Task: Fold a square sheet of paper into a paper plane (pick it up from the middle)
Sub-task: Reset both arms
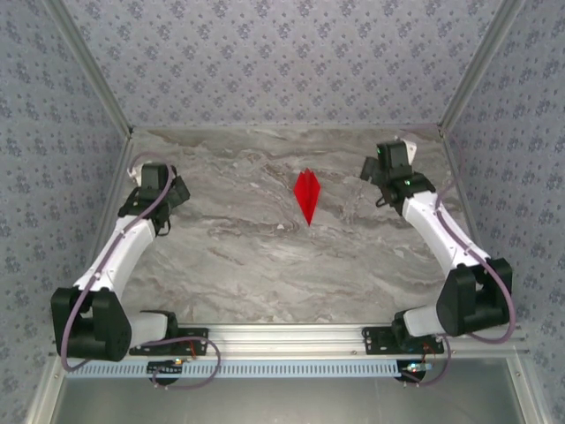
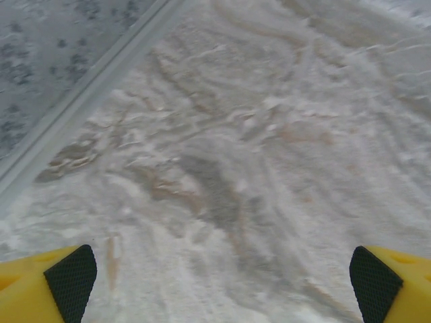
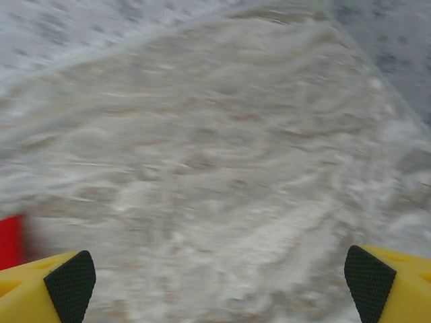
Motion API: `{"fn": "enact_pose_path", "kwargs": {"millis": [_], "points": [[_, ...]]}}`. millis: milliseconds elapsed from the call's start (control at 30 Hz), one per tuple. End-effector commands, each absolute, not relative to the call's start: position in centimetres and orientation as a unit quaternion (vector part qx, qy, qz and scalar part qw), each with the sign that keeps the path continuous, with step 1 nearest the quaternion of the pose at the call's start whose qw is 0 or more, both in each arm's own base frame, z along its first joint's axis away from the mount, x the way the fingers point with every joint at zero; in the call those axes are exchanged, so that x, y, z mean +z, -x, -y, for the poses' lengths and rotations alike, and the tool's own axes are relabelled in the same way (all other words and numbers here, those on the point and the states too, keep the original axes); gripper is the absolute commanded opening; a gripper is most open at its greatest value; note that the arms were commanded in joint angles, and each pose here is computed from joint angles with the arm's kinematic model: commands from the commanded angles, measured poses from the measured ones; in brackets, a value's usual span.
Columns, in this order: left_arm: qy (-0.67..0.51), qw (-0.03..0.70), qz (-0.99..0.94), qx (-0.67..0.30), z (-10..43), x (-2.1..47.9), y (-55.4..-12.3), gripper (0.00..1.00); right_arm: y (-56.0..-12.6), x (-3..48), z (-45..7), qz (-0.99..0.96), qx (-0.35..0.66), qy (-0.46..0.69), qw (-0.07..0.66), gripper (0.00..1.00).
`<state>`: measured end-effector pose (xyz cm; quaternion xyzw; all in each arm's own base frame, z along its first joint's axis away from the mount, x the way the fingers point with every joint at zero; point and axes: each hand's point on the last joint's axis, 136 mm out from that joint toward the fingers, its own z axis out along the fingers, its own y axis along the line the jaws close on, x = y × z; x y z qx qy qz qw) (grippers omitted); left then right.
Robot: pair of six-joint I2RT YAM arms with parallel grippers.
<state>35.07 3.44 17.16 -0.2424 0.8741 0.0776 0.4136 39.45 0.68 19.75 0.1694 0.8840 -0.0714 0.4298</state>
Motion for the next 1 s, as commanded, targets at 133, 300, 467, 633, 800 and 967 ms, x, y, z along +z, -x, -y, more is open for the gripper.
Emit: {"fn": "enact_pose_path", "kwargs": {"millis": [133,300,467,633,800,967], "points": [[0.182,0.492,-0.838,0.153,-5.9,15.9,-35.0,0.99,-36.9,16.2,5.4,-0.842,-0.176,-0.175,0.479,1.0],[0.167,0.506,-0.837,0.123,-6.1,13.8,-35.0,0.99,-36.6,12.9,5.9,-0.84,-0.16,-0.154,0.496,1.0],[0.121,0.551,-0.823,0.067,-4.6,13.1,-36.4,0.99,-37.8,11.4,4.8,-0.837,-0.129,-0.108,0.52,1.0],[0.078,0.587,-0.805,0.029,-3.3,12.6,-37.3,0.99,-38.6,10.5,3.6,-0.836,-0.097,-0.06,0.537,1.0],[0.057,0.59,-0.806,0.006,-2.5,11.7,-38.1,0.99,-38.5,9.2,2.7,-0.833,-0.058,-0.038,0.549,1.0],[0.047,0.579,-0.814,0.0,-2.1,10.2,-38.7,0.99,-38.8,8.1,1.9,-0.835,-0.042,-0.018,0.548,1.0]]}}
